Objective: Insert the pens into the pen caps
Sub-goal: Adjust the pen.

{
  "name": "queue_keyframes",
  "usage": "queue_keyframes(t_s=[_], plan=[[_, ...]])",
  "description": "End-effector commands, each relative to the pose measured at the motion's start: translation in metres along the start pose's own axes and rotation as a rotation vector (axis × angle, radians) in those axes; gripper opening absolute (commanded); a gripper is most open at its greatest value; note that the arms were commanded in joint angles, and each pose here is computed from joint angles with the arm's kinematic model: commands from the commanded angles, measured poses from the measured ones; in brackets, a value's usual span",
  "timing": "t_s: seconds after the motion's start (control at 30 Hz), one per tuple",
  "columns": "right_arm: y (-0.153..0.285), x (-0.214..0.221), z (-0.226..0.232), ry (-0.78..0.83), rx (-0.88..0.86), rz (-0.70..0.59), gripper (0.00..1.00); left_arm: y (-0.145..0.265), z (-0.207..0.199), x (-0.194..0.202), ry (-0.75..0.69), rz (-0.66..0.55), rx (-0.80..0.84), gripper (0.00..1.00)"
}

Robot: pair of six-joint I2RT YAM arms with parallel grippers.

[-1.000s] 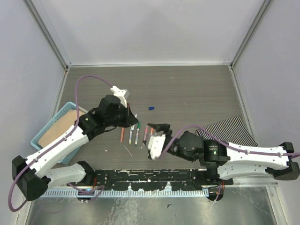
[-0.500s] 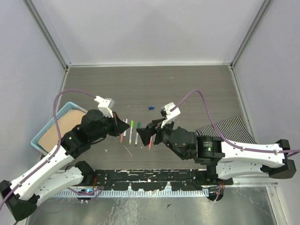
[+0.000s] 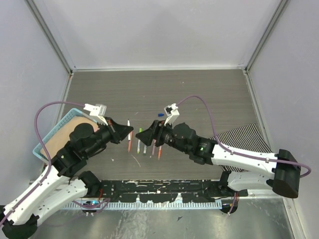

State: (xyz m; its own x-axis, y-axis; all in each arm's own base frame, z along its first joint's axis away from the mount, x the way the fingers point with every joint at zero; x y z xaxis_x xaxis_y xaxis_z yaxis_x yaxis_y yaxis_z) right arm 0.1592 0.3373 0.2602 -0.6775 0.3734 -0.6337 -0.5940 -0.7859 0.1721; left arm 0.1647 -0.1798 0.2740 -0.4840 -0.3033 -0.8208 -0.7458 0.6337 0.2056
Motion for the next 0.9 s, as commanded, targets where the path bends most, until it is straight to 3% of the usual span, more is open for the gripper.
queue_keyframes(t_s=[0.0,0.43,0.73,0.87], plan=[[0.005,-0.011,0.056,-0.073,-0.31,-0.012,0.69,0.011,-0.012,-0.028,0.015,-0.098,0.025,0.0],[-0.009,0.004,0.054,-0.045,-0.348,0.034,0.59,0.004,-0.021,-0.035,0.037,-0.106,0.055,0.0],[-0.017,0.005,0.059,-0.024,-0.36,0.041,0.38,0.0,-0.022,-0.034,0.045,-0.097,0.057,0.0],[-0.018,0.005,0.059,-0.024,-0.361,0.038,0.36,0.0,-0.021,-0.033,0.048,-0.099,0.056,0.0]])
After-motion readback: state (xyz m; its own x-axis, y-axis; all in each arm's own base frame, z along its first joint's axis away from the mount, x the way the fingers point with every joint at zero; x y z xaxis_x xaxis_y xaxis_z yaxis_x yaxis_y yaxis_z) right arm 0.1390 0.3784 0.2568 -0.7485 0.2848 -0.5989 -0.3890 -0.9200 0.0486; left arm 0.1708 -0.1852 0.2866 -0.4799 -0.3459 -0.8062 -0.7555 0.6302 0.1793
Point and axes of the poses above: each gripper's point midway between its finger pads, its own y axis back along the fingers, its own z axis along the line the jaws close on, x = y × z, the point moved 3 cm from there along y, back along the fingers, and after that the axes turned 4 degrees about -y, right-handed, at the moved point
